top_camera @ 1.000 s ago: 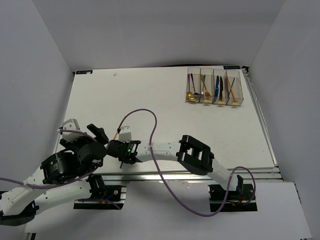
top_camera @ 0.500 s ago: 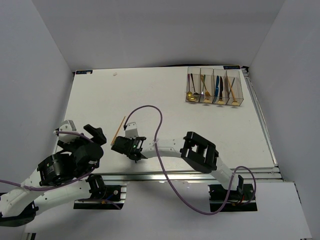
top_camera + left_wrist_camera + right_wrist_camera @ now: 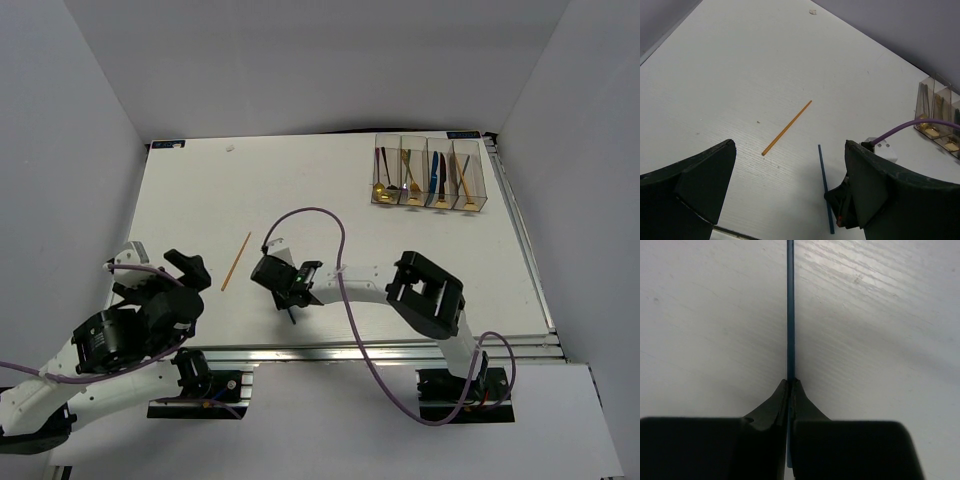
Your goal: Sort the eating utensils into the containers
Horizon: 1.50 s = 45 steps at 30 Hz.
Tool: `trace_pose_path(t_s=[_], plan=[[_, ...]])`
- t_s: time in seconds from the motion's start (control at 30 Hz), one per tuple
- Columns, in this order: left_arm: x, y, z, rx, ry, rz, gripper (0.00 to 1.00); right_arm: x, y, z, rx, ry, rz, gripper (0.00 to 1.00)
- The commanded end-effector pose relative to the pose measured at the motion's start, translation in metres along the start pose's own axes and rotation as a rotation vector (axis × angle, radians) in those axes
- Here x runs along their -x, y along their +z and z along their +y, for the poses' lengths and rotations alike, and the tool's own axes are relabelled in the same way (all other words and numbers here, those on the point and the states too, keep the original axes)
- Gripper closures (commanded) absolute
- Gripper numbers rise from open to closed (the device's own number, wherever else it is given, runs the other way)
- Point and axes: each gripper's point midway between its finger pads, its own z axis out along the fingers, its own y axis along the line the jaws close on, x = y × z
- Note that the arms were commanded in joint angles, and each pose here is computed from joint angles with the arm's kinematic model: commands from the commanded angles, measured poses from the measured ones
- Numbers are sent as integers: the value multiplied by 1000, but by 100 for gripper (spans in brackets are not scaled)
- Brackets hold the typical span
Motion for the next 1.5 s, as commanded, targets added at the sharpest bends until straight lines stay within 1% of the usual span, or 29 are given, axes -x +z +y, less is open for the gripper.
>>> trace_pose_path(t_s=[0.0,0.07,0.1,0.13,0.23,0.27,0.33,0.37,0.4,0.43,0.5,0.53,0.6,0.63,0.67,0.7,0.73,0.77,0.8,0.83,0.87,0.97,1.07,1.17,1.33,1.37,1.4,1.43,1.47], plan=[[13,-1,1,3,-56,-37,2,-62,-14,-62,-113,-138,248,100],[12,-1,1,3,-53,-37,2,-29,-27,-80,-112,-104,172,100],[13,-1,0,3,-55,-37,2,-6,-43,-88,-100,-72,112,100],[12,-1,0,3,-52,-35,2,9,-44,-119,-142,-33,101,100],[11,0,-1,4,-38,-33,2,40,-64,-164,-185,20,43,100],[10,0,-2,4,-34,-31,2,53,-68,-197,-233,46,26,100],[8,1,-4,6,-21,-29,2,71,-85,-235,-276,98,-20,100],[8,1,-5,7,-15,-27,2,84,-92,-273,-324,138,-45,100],[7,1,-7,8,-7,-27,2,97,-103,-292,-343,163,-89,100],[7,2,-7,8,-3,-27,2,104,-111,-334,-403,225,-111,100],[5,2,-9,6,5,-21,2,119,-120,-382,-475,258,-156,100],[4,2,-10,6,17,-19,2,130,-134,-428,-543,329,-190,100],[2,2,-13,0,22,-11,2,131,-130,-477,-634,378,-174,100],[2,2,-13,-2,29,-11,2,153,-142,-499,-668,400,-222,100],[1,2,-15,-8,26,-7,2,152,-147,-531,-702,444,-212,100],[-1,3,-16,-11,36,-2,2,144,-128,-551,-722,459,-153,100],[-2,3,-17,-13,45,-1,2,167,-145,-571,-747,479,-198,100],[-2,3,-18,-16,47,3,2,159,-124,-589,-728,494,-156,100],[-3,3,-19,-17,50,4,2,164,-121,-599,-728,504,-155,100],[-4,3,-20,-18,59,7,2,183,-134,-611,-738,517,-198,100],[-4,4,-22,-18,67,8,2,179,-111,-618,-717,516,-165,100],[-8,5,-25,-13,90,14,2,188,-94,-633,-730,494,-167,100],[-11,6,-27,-12,111,20,2,179,-82,-647,-769,473,-155,100],[-12,6,-28,-14,113,21,2,172,-69,-654,-746,467,-156,100],[-11,6,-29,-19,115,21,2,176,-57,-646,-664,470,-168,100],[-11,6,-28,-18,116,20,2,178,-58,-644,-652,471,-176,90],[-11,6,-29,-17,118,21,2,176,-56,-641,-642,474,-171,83],[-12,6,-29,-17,119,21,2,178,-59,-639,-633,475,-176,68],[-12,6,-29,-18,119,22,2,177,-59,-638,-631,475,-172,61]])
